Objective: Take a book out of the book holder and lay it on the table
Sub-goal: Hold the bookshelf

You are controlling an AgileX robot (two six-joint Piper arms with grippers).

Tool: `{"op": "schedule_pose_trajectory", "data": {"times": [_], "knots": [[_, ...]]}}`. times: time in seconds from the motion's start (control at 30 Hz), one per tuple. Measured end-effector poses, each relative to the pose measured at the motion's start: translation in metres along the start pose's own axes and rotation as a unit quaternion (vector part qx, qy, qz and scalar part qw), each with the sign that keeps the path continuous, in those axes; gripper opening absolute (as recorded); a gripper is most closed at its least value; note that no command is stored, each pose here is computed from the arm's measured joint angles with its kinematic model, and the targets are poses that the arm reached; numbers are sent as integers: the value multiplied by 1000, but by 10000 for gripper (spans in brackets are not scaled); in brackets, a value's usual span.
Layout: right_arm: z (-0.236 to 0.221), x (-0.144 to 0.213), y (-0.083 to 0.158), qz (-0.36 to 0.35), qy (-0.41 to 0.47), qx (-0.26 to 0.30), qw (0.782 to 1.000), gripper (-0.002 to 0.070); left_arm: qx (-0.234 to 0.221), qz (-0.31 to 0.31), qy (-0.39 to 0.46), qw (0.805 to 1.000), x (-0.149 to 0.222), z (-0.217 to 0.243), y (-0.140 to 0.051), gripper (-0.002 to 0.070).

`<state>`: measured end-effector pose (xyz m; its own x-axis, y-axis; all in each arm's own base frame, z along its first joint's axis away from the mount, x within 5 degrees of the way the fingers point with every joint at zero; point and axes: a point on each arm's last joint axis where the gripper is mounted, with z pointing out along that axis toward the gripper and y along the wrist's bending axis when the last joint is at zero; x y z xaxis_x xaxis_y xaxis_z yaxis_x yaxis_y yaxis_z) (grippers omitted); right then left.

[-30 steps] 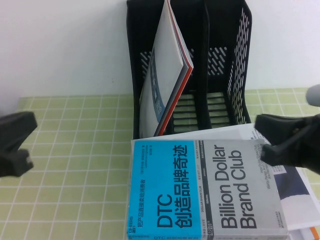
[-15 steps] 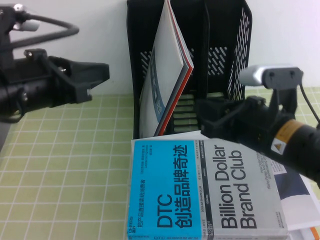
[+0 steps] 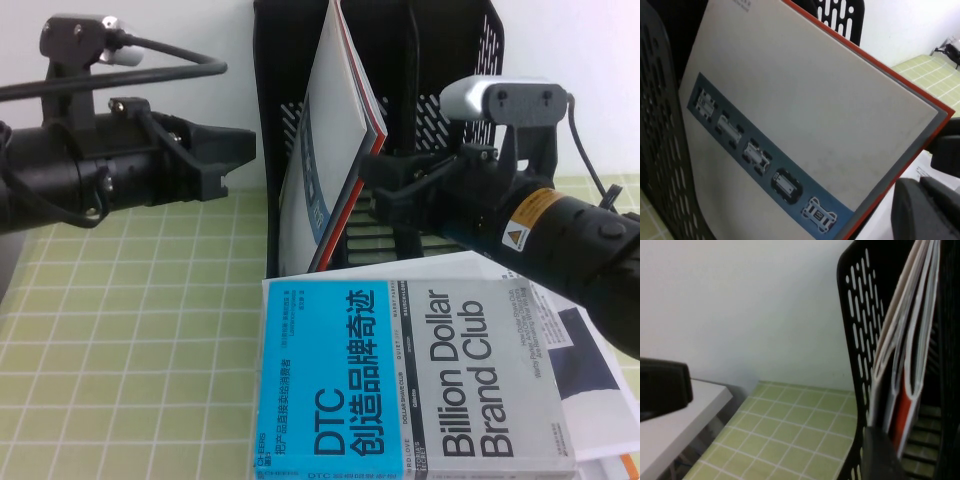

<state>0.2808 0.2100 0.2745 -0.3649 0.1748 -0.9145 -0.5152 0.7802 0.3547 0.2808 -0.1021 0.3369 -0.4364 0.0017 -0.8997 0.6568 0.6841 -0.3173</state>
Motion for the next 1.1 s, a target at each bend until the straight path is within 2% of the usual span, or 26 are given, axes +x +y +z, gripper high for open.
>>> {"op": "schedule_pose_trajectory", "data": {"times": [0.3,0.43,0.83,1.1], "knots": [[0,6,-3,-3,38,18,999,302,-11,9,5,1000,-3,4,5,-3],[0,6,-3,-26,39,18,999,299,-11,-3,8,1000,-2,7,7,-3],[-1,-8,-20,-23,-15,51,998,291,-9,-13,10,1000,-1,8,7,-3],[0,-1,-13,-35,24,11,999,291,4,-6,19,1000,0,9,3,-3]]}}
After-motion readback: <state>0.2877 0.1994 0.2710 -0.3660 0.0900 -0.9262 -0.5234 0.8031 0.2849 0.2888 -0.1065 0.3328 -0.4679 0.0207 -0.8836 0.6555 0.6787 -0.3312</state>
